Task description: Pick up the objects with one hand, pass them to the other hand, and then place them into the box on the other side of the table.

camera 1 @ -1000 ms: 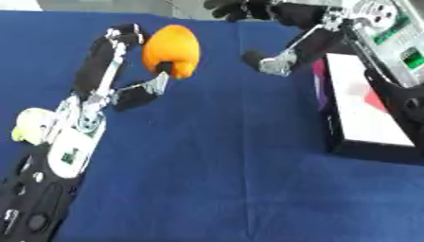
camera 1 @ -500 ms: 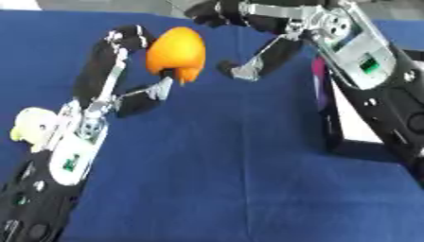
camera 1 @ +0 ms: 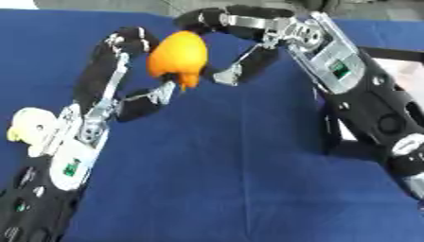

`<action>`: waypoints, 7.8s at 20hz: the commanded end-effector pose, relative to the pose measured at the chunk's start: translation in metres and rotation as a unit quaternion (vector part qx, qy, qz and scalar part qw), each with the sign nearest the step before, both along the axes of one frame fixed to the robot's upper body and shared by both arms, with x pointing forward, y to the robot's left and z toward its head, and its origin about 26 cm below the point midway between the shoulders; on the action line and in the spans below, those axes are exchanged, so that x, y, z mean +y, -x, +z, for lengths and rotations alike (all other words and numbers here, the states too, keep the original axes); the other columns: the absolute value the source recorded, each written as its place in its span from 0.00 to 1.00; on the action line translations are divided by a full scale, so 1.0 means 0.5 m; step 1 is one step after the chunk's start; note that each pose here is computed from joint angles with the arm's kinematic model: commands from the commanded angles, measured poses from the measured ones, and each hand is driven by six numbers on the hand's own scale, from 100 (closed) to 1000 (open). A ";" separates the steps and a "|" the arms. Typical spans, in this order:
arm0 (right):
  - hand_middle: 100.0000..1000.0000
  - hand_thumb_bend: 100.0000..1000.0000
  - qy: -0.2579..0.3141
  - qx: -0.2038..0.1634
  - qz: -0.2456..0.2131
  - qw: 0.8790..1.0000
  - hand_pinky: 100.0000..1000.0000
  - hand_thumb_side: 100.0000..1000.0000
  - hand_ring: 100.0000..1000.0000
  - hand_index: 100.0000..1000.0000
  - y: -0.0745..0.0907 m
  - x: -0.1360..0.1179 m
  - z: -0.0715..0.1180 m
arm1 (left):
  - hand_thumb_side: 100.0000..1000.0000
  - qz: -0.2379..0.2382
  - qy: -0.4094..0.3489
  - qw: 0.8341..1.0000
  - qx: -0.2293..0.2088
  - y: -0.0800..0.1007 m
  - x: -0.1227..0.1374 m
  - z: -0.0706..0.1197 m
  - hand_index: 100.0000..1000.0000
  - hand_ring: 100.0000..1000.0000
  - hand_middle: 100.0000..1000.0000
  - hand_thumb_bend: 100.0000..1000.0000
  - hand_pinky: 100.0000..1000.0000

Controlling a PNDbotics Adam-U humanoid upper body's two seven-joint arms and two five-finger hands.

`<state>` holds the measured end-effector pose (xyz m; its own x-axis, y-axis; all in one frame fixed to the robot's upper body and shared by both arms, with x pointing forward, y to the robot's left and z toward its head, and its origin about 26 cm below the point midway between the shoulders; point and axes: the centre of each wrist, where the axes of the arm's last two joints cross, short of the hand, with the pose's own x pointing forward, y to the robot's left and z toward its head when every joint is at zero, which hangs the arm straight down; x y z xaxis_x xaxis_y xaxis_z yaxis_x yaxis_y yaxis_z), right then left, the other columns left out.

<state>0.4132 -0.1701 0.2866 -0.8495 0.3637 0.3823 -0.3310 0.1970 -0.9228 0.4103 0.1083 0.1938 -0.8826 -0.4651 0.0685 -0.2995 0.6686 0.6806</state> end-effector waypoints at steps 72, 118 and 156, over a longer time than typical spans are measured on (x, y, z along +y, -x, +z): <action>0.79 0.13 -0.102 -0.082 -0.422 0.897 0.89 0.00 1.00 0.76 0.158 -0.613 -0.064 | 0.54 0.266 -0.119 0.921 0.259 0.084 0.541 0.114 0.85 0.78 0.70 0.12 0.87; 1.00 0.00 -0.328 -0.036 -0.325 0.886 1.00 0.24 1.00 1.00 0.201 -0.534 -0.001 | 0.29 0.212 -0.506 0.776 0.310 -0.060 0.649 0.120 0.85 0.89 0.74 0.79 0.91; 1.00 0.00 -0.413 0.035 -0.348 0.841 1.00 0.58 1.00 1.00 0.199 -0.603 0.043 | 0.00 0.103 -0.493 0.823 0.261 -0.149 0.524 0.017 0.71 0.83 0.60 0.20 0.89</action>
